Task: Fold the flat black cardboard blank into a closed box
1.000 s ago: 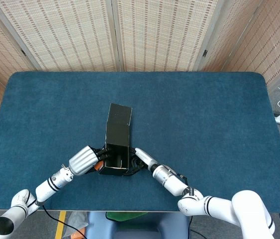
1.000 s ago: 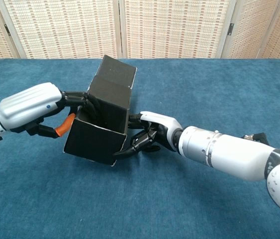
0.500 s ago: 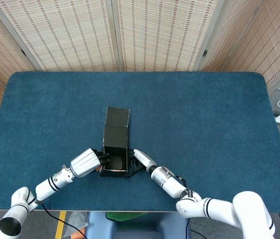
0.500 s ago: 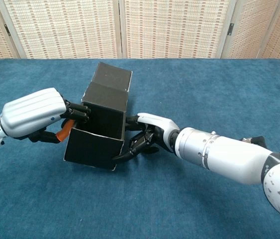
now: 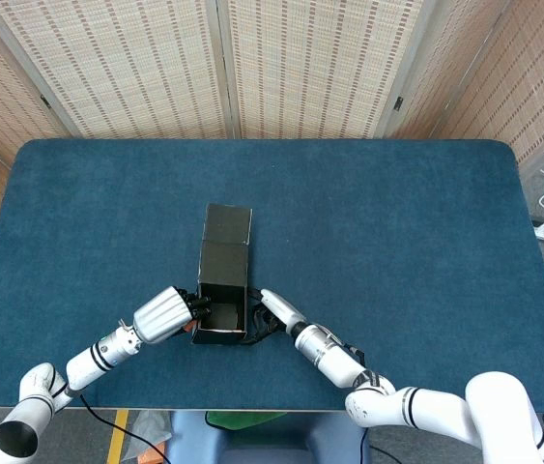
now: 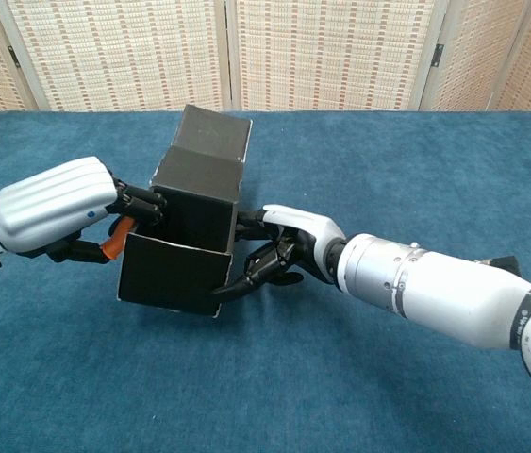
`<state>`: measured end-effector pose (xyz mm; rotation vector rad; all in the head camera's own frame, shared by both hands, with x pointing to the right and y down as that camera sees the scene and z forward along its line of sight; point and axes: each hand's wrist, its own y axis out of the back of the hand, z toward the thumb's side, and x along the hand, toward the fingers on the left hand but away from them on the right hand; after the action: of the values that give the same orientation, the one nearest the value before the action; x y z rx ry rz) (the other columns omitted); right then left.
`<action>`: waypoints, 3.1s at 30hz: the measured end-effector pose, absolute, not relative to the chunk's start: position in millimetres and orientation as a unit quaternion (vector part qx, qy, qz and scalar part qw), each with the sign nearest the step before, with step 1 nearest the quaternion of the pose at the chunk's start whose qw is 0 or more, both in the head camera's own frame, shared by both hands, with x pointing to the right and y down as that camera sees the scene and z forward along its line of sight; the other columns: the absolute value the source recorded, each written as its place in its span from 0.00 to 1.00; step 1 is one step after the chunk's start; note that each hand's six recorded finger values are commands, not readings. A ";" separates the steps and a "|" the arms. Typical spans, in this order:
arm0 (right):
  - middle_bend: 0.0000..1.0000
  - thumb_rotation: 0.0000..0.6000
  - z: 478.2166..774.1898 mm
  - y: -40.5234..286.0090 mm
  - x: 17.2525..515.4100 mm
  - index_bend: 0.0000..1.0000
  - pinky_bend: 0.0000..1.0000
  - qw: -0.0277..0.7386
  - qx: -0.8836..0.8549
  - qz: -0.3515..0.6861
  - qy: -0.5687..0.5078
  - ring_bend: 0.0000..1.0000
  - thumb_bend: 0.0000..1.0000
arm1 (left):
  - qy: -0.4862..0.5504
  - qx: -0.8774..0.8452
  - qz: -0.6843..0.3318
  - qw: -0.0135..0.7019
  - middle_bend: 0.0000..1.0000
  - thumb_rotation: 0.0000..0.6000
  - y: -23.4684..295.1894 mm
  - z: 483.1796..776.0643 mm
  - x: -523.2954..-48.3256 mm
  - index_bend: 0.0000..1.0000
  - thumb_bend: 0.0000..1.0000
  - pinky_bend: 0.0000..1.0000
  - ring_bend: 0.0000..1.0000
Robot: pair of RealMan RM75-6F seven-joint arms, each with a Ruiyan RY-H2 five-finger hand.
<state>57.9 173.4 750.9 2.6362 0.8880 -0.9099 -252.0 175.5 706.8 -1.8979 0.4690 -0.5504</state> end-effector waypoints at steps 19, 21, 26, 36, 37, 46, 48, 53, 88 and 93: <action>0.49 1.00 755.7 154.7 80.3 0.44 1.00 0.072 0.882 -0.330 0.328 0.68 0.37 | 0.256 -0.781 -0.229 0.522 0.21 1.00 157.6 674.9 -271.2 0.11 0.25 0.93 0.65; 0.47 1.00 758.7 154.7 80.3 0.44 1.00 0.056 0.882 -0.338 0.323 0.68 0.37 | 0.268 -0.782 -0.220 0.518 0.21 1.00 156.4 668.7 -272.4 0.10 0.25 0.93 0.65; 0.35 1.00 765.1 160.4 73.3 0.32 1.00 0.015 0.886 -0.352 0.303 0.67 0.34 | 0.304 -0.798 -0.198 0.482 0.21 1.00 153.1 657.1 -275.1 0.10 0.25 0.93 0.65; 0.01 1.00 771.1 184.6 68.3 0.00 1.00 -0.025 0.892 -0.359 0.273 0.59 0.04 | 0.374 -0.848 -0.188 0.326 0.21 1.00 147.8 651.6 -281.6 0.09 0.25 0.94 0.65; 0.00 1.00 770.6 187.2 69.3 0.00 1.00 -0.023 0.893 -0.359 0.271 0.59 0.02 | 0.379 -0.852 -0.189 0.307 0.21 1.00 147.5 652.2 -282.2 0.09 0.25 0.94 0.65; 0.00 1.00 761.0 209.3 80.1 0.00 1.00 -0.002 0.900 -0.349 0.262 0.56 0.00 | 0.406 -0.878 -0.206 0.148 0.18 1.00 145.7 657.7 -287.1 0.02 0.25 0.94 0.65; 0.00 1.00 758.6 208.4 84.6 0.00 1.00 -0.004 0.899 -0.346 0.269 0.56 0.00 | 0.405 -0.879 -0.215 0.131 0.17 1.00 145.3 659.2 -289.8 0.01 0.25 0.94 0.64; 0.00 1.00 752.9 199.3 100.7 0.00 1.00 -0.005 0.893 -0.347 0.288 0.56 0.00 | 0.389 -0.881 -0.247 0.109 0.08 1.00 149.8 670.0 -295.7 0.00 0.25 0.93 0.63; 0.15 1.00 630.8 128.9 183.8 0.00 1.00 -0.004 0.880 -0.293 0.373 0.57 0.00 | 0.268 -0.894 -0.356 -0.055 0.00 1.00 169.6 764.8 -277.0 0.00 0.24 0.92 0.58; 0.16 1.00 635.2 130.6 184.8 0.00 1.00 -0.001 0.879 -0.299 0.370 0.57 0.00 | 0.265 -0.896 -0.350 -0.066 0.00 1.00 169.4 766.9 -272.9 0.00 0.24 0.92 0.58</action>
<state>184.8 130.6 635.2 2.7640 1.1643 -0.9390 -272.9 169.4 766.9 -2.9400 0.8711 -1.1489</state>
